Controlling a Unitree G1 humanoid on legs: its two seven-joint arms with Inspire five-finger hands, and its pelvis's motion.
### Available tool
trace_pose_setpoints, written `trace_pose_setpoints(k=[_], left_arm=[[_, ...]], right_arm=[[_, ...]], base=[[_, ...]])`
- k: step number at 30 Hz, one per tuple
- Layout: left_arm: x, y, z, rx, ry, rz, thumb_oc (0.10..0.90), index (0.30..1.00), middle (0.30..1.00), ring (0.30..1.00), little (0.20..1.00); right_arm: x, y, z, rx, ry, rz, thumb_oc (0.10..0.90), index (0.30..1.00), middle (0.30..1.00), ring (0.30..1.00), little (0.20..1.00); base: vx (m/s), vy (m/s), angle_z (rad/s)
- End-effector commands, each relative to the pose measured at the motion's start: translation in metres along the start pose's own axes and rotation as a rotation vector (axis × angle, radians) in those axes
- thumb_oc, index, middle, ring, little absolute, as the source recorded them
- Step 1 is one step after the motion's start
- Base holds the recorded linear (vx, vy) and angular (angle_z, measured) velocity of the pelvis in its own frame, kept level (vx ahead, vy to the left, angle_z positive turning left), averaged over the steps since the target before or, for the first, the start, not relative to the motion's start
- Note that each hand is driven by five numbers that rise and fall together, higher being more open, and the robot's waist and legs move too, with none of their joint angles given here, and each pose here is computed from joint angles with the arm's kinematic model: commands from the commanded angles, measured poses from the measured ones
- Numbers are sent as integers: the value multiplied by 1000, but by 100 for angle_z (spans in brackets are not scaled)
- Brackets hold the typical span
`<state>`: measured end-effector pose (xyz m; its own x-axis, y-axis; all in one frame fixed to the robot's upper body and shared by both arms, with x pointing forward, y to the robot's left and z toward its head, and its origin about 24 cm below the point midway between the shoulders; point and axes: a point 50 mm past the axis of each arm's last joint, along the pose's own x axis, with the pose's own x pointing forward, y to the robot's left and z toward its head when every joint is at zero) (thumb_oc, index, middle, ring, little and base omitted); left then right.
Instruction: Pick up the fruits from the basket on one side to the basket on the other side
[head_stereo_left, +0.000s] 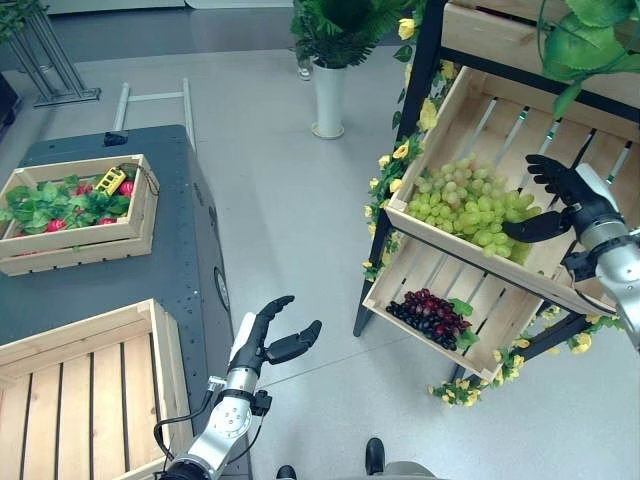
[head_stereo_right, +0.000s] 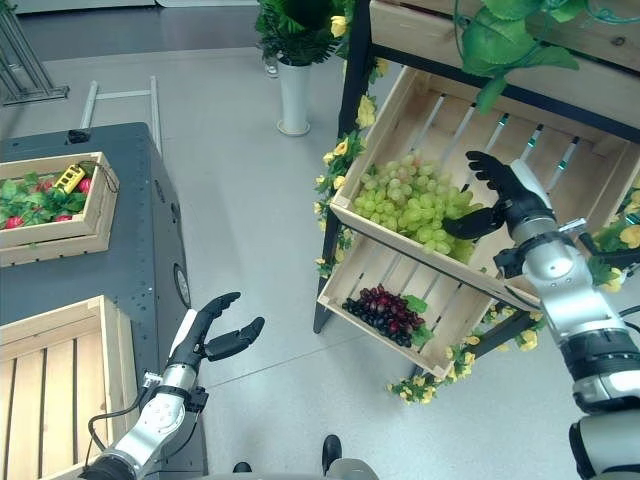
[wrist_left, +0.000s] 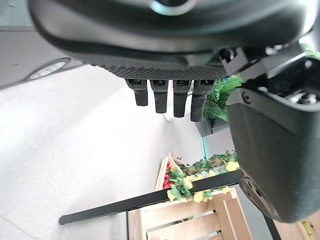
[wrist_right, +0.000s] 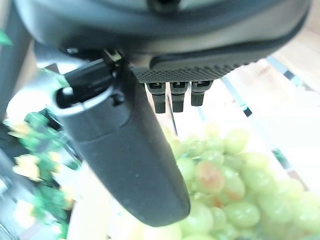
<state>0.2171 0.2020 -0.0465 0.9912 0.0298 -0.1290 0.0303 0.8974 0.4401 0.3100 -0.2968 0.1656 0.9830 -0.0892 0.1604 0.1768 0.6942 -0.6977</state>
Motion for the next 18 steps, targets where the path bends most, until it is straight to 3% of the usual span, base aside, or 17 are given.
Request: trace_pose_setpoints(k=[1,10,18], left_arm=[[25,11,42,-39,-212,88,800,900,900,900,900],[26,11,43,-49,-206,119,800,900,900,900,900],[24,11,40,-50,-200,137,800,900,900,900,900]], right_arm=[[5,-32,38,-36,-191,-205,800,900,900,900,900],[-32,-19,53,-33,-321,-195,800,900,900,900,900],[-46,-26,52,-83,-341,-224,800,900,900,900,900]], base=[[-2,10,-6],[-11,6,-11],[1,2,-7]])
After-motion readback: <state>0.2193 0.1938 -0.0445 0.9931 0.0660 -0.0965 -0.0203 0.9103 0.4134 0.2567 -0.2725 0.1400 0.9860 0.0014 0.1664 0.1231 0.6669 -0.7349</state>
